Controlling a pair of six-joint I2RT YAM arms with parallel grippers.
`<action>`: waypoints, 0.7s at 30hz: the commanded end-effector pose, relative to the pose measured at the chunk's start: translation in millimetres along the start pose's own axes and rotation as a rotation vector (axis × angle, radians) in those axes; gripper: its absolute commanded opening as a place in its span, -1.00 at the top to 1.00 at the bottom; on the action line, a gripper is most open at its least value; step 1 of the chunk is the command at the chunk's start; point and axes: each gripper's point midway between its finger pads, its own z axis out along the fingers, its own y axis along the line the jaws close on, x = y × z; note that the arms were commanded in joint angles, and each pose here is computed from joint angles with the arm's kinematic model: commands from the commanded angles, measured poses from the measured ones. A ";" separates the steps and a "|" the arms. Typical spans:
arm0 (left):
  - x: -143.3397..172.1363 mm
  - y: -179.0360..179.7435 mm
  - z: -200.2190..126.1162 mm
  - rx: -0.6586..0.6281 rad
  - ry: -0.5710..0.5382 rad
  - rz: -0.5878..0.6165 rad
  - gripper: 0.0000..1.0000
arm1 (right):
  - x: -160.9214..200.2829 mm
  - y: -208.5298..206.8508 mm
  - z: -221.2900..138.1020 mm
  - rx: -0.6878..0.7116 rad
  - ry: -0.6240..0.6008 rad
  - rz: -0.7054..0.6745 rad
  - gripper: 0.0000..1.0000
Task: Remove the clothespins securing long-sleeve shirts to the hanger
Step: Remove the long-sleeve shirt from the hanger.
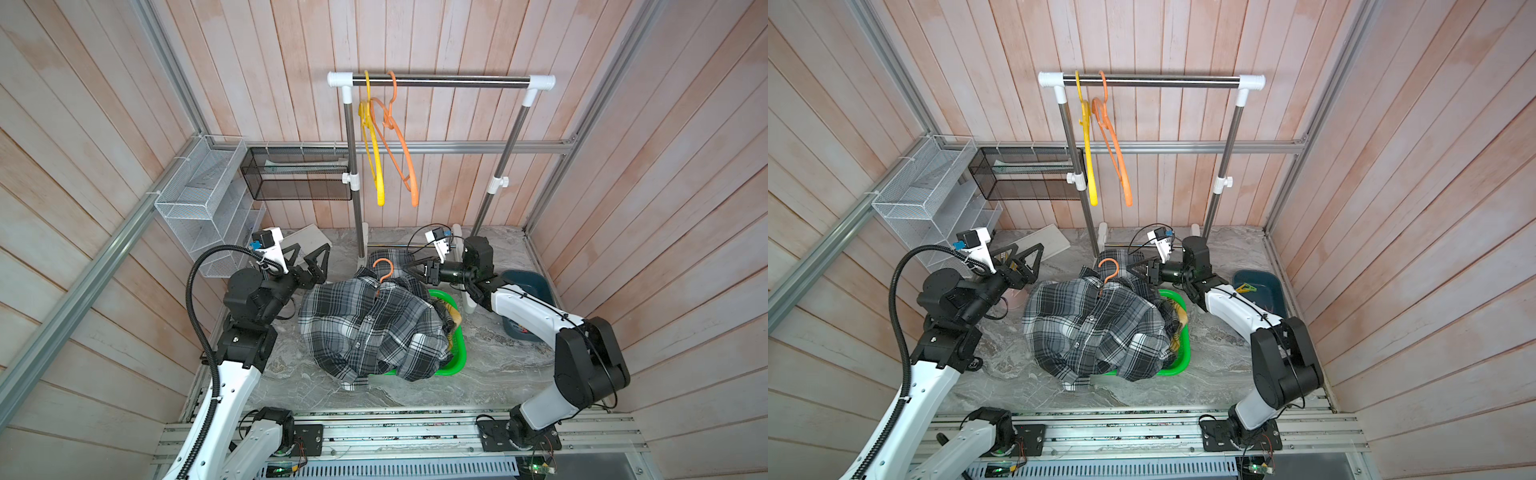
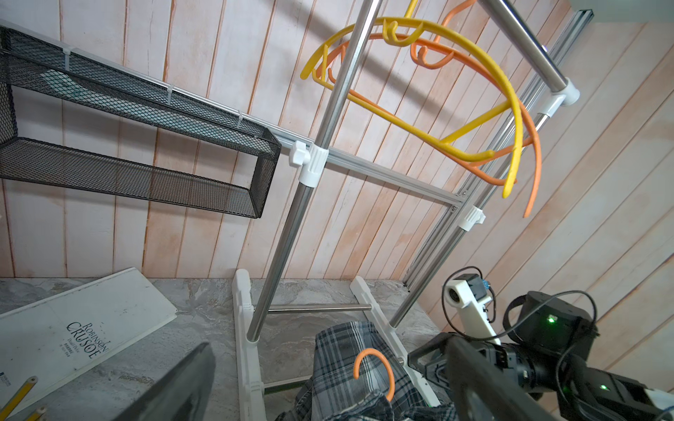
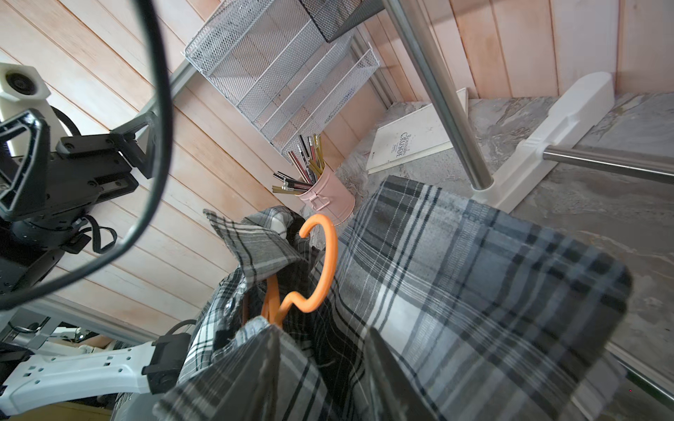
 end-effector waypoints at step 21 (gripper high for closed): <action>7.2 3.6 -2.4 -0.010 0.020 -0.008 -1.00 | -10.3 37.3 54.0 -0.230 0.062 -0.088 0.66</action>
